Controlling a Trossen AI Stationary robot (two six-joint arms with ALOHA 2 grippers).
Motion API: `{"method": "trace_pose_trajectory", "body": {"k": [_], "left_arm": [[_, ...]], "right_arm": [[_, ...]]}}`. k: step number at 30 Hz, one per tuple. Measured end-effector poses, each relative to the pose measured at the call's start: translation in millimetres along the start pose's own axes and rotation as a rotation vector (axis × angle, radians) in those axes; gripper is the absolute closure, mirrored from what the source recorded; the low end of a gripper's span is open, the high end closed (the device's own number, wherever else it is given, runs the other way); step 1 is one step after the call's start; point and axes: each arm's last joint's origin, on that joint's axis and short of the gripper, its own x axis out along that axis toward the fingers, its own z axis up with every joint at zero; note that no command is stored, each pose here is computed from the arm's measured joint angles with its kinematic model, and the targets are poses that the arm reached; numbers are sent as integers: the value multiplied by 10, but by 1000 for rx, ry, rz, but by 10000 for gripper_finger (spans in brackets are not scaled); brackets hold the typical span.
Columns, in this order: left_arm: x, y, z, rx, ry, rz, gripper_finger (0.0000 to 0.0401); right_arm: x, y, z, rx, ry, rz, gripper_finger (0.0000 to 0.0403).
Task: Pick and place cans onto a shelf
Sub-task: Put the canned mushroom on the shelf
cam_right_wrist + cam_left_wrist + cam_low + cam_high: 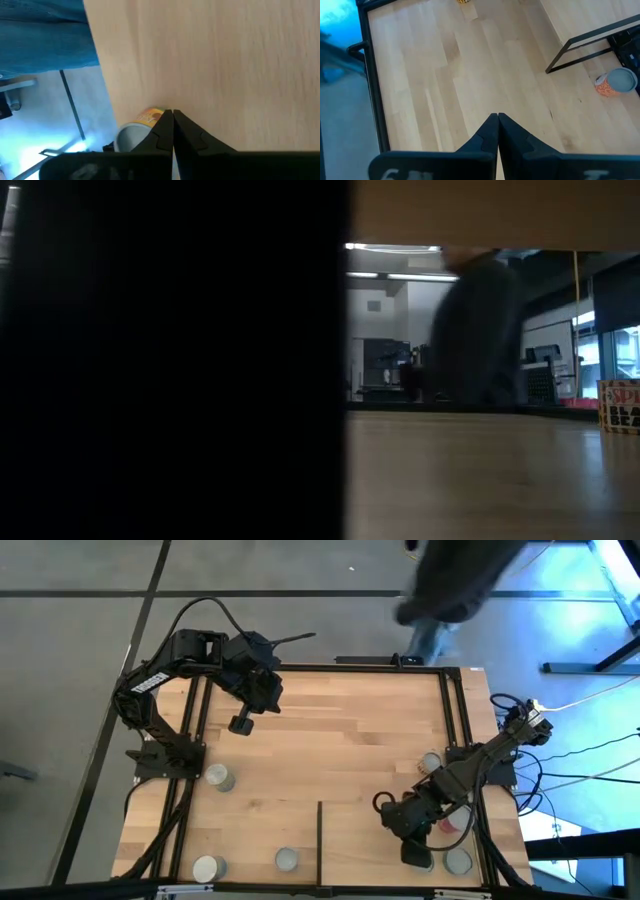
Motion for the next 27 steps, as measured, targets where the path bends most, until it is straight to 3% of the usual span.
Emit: {"method": "trace_pose_trajectory", "body": {"k": [8,27], "left_arm": [[-1,-3,-5,-5,5,-2,401],[-1,-2,-4,-7,4,-2,401]], "right_arm": [[95,-74,-7,12,22,-20,398],[126,-18,-47,56,93,61,398]]}}
